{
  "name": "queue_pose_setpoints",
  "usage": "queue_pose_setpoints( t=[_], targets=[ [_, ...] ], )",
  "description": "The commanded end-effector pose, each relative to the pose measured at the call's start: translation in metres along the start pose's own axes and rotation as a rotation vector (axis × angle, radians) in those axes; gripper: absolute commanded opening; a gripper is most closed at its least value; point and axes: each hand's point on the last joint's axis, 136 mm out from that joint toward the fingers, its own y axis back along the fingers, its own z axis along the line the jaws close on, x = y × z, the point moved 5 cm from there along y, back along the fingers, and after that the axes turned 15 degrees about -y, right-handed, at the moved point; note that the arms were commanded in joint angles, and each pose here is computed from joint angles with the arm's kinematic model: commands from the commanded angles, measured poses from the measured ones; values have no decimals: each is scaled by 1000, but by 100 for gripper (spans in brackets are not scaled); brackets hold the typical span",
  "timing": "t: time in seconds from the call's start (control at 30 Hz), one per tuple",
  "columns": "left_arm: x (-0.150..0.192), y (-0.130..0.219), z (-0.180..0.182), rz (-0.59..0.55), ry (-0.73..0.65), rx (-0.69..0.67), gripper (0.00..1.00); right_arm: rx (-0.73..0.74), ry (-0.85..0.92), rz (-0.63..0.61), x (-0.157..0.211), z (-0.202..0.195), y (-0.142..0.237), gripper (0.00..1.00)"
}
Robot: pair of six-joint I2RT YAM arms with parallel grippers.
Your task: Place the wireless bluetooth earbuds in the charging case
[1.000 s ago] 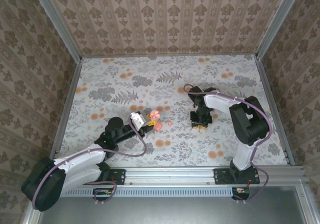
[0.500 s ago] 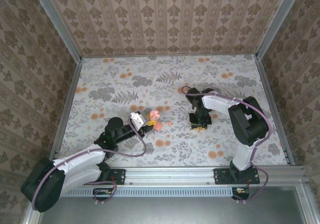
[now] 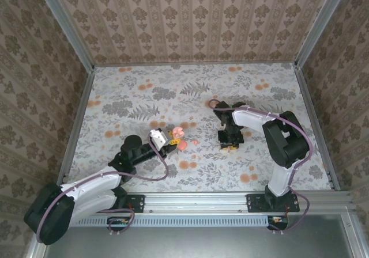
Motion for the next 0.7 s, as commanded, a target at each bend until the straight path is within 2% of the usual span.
queue_pose_setpoints(
  t=[0.0,0.33,0.67],
  targets=[
    [-8,-1,2,-17,-28,-2,8,23,15,-41,-7,0,-2,26],
    [-4,-4,2,-2,-25,3,9,2,22,-82,-10,1,3,20],
    [21,-19,0,46,18,-1,9,-158,30,-254,-11,5,22,17]
  ],
)
